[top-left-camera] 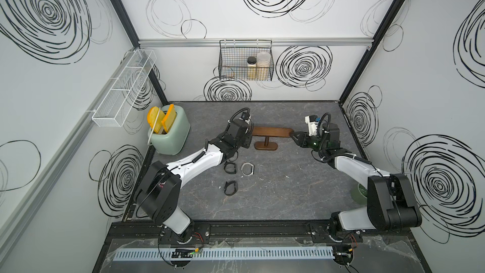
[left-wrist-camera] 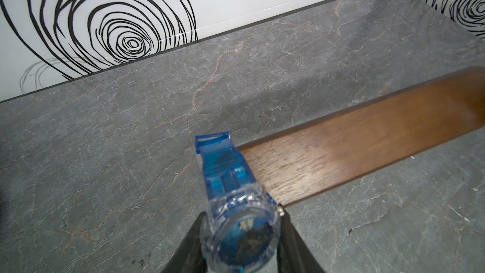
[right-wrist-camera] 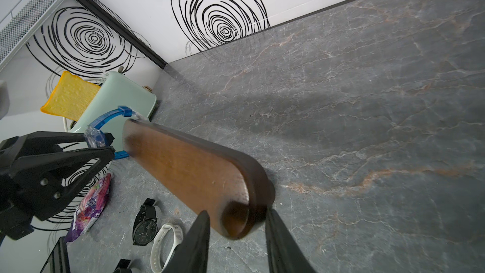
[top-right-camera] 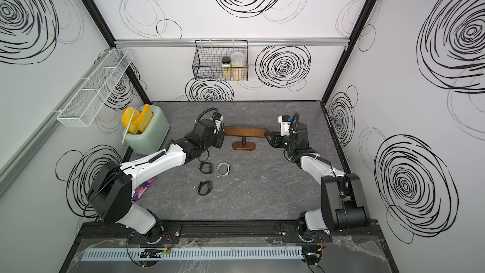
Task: Place watch on stand
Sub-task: Place the watch on the stand.
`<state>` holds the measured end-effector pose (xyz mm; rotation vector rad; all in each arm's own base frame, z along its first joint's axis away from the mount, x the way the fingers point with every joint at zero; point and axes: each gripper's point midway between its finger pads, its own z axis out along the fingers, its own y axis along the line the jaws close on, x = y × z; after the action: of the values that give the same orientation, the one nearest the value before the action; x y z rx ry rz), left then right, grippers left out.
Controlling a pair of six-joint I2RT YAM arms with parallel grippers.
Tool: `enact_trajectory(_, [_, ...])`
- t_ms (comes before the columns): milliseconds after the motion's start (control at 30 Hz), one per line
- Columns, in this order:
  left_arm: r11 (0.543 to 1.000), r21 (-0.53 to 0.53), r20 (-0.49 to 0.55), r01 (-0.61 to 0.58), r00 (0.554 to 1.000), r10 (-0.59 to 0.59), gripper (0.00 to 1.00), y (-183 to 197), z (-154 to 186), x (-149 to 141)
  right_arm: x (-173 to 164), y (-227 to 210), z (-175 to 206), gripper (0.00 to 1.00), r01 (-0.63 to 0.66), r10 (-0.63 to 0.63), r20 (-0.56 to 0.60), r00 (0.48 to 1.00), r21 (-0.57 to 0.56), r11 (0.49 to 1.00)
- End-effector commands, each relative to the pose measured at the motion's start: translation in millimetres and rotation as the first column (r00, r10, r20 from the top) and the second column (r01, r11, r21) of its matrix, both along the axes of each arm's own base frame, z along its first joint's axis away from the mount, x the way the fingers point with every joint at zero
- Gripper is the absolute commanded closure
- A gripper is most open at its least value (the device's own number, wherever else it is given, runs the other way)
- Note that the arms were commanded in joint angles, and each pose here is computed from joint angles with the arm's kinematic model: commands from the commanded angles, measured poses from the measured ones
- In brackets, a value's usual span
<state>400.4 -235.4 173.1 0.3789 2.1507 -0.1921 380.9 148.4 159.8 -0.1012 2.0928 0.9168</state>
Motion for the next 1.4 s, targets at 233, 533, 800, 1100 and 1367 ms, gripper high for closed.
enact_trajectory(233, [0.997,-0.066,0.064,0.033,0.998,-0.029,0.69,-29,27,9,-1,7,1,0.62,-0.033,0.033,0.02,0.999,-0.005,0.999])
enact_trajectory(533, [0.996,-0.071,0.063,0.06,0.996,-0.056,0.69,-47,27,6,-3,9,3,0.62,-0.043,0.043,0.026,0.999,-0.005,0.999])
enact_trajectory(800, [0.993,-0.079,0.061,0.083,0.995,-0.078,0.68,-66,26,4,-4,11,4,0.62,-0.051,0.051,0.029,0.998,-0.004,0.999])
enact_trajectory(1100, [0.99,-0.089,0.055,0.11,0.993,-0.105,0.66,-87,24,1,-5,12,4,0.62,-0.055,0.055,0.029,0.998,-0.004,0.998])
enact_trajectory(1367, [0.988,-0.096,0.05,0.12,0.992,-0.116,0.63,-98,22,0,-6,12,4,0.63,-0.058,0.058,0.03,0.998,-0.006,0.998])
